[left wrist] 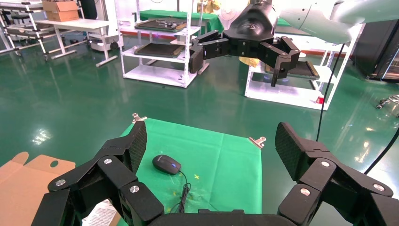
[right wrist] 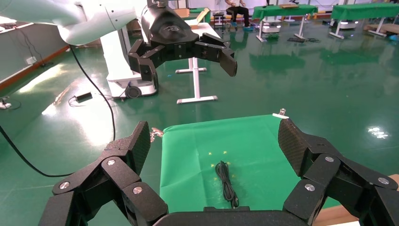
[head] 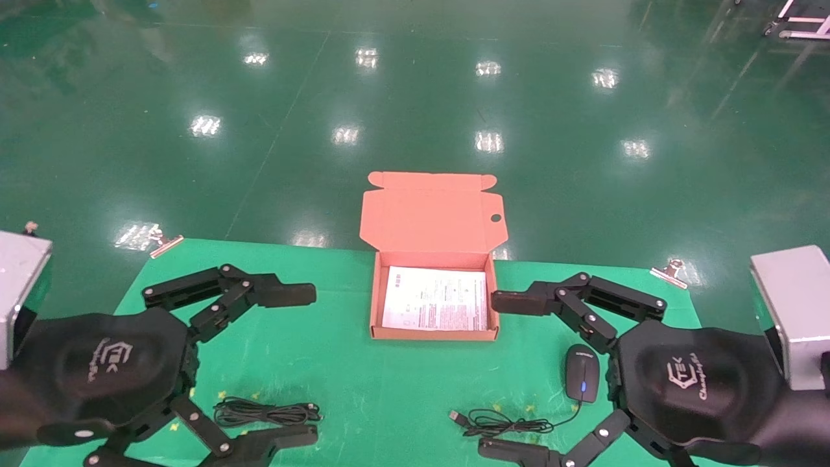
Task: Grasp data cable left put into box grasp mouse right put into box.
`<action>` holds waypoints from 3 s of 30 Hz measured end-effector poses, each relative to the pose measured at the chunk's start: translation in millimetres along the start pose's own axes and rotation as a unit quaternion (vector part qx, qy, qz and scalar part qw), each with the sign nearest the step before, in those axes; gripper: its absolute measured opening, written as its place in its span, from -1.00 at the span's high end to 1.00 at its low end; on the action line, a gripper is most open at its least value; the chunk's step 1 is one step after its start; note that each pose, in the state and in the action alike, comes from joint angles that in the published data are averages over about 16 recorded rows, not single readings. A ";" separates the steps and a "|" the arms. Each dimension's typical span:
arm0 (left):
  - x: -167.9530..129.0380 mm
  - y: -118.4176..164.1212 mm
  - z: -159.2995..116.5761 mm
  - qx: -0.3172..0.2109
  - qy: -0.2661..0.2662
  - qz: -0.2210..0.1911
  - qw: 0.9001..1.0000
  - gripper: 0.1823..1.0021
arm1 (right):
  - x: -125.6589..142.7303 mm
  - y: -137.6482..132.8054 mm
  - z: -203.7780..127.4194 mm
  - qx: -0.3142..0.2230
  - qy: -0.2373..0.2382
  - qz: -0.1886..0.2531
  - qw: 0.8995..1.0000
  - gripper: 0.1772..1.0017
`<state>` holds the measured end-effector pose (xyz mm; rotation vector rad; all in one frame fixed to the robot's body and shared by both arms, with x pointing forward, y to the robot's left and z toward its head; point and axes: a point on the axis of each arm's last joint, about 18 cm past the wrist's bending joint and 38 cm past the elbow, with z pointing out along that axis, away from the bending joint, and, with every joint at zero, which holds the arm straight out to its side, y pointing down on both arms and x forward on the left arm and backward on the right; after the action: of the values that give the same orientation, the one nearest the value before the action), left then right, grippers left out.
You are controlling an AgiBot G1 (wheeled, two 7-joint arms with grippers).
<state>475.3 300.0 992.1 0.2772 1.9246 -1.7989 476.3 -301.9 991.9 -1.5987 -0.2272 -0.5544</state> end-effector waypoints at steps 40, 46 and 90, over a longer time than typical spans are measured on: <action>-40.0 67.6 28.1 -0.346 0.035 0.103 0.932 -1.00 | 40.7 71.7 24.5 -0.377 -0.109 -0.254 0.884 -1.00; -56.6 91.3 37.8 -0.424 0.041 0.151 0.892 -1.00 | 54.9 95.1 27.8 -0.452 -0.136 -0.294 0.831 -1.00; -116.6 244.6 49.3 -0.547 -0.058 0.004 0.835 -0.99 | 82.6 252.3 57.7 -0.544 -0.014 -0.179 0.820 -1.00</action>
<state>699.6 300.0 832.2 -0.2222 2.4763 -0.4508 676.6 -289.7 808.7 -2.7084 -0.2498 -1.0674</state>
